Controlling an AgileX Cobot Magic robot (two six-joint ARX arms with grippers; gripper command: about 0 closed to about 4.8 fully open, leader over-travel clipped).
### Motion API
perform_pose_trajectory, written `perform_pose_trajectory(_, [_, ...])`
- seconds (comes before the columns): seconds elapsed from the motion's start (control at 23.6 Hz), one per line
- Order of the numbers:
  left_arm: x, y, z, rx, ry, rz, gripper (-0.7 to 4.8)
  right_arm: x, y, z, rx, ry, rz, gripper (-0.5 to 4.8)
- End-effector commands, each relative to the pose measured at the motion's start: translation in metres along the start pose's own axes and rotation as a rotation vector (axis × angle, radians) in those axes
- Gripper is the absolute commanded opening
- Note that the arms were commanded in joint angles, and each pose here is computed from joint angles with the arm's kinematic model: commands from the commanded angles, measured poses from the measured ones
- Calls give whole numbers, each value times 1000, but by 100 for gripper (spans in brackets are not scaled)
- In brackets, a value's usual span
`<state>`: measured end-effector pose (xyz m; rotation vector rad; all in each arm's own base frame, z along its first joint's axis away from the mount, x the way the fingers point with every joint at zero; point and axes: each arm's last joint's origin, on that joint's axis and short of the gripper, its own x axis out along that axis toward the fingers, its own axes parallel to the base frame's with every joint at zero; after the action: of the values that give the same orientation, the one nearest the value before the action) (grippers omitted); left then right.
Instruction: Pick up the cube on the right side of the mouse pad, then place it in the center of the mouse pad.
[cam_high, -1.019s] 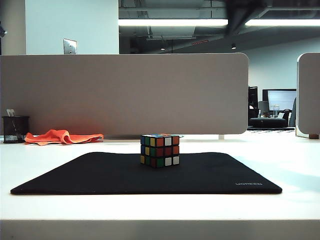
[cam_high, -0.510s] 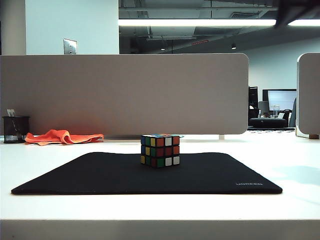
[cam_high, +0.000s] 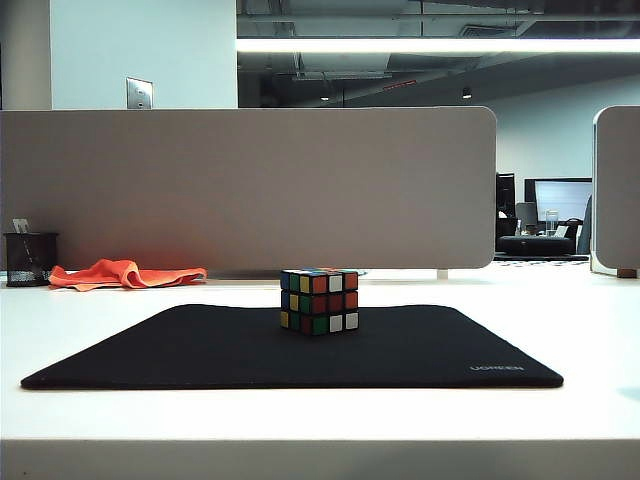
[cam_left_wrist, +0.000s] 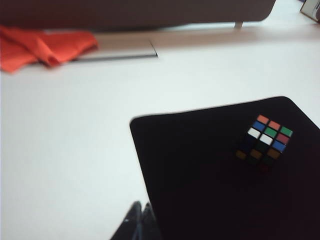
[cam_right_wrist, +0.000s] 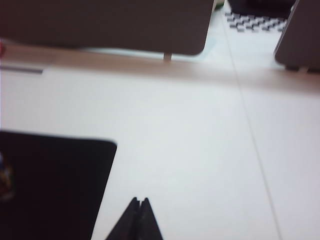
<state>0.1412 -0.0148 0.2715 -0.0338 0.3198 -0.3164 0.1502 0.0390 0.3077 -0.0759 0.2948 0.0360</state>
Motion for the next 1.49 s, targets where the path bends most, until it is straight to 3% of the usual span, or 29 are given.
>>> perform_pose_trajectory(0.04, [3, 1, -4, 5, -45, 3, -6, -9, -2, -8, 4, 8, 25, 2])
perform_pose_trajectory(0.34, [-2, -1, -40, 37, -111, 2, -6, -23, -5, -33, 52, -187, 28, 1])
perform_pose_trajectory(0.51, [-8, -2, -76, -2, -204, 19, -6, -27, -7, -77, 64, -235, 32, 1])
perform_pose_trajectory(0.89, [3, 2, -127, -51, -138, 49, -6, -17, -5, -142, 73, -221, 34, 1])
perform_pose_trajectory(1.02, [2, 3, -125, 26, -159, 80, -6, -13, -4, -157, 75, -229, 32, 1])
perform_pose_trajectory(1.23, [2, 3, -122, 44, -186, 81, -6, -10, -3, -163, 68, -208, 33, 1])
perform_pose_trajectory(1.49, [0, 2, -120, 59, -212, 82, -6, -11, -3, -157, 85, -271, 33, 1])
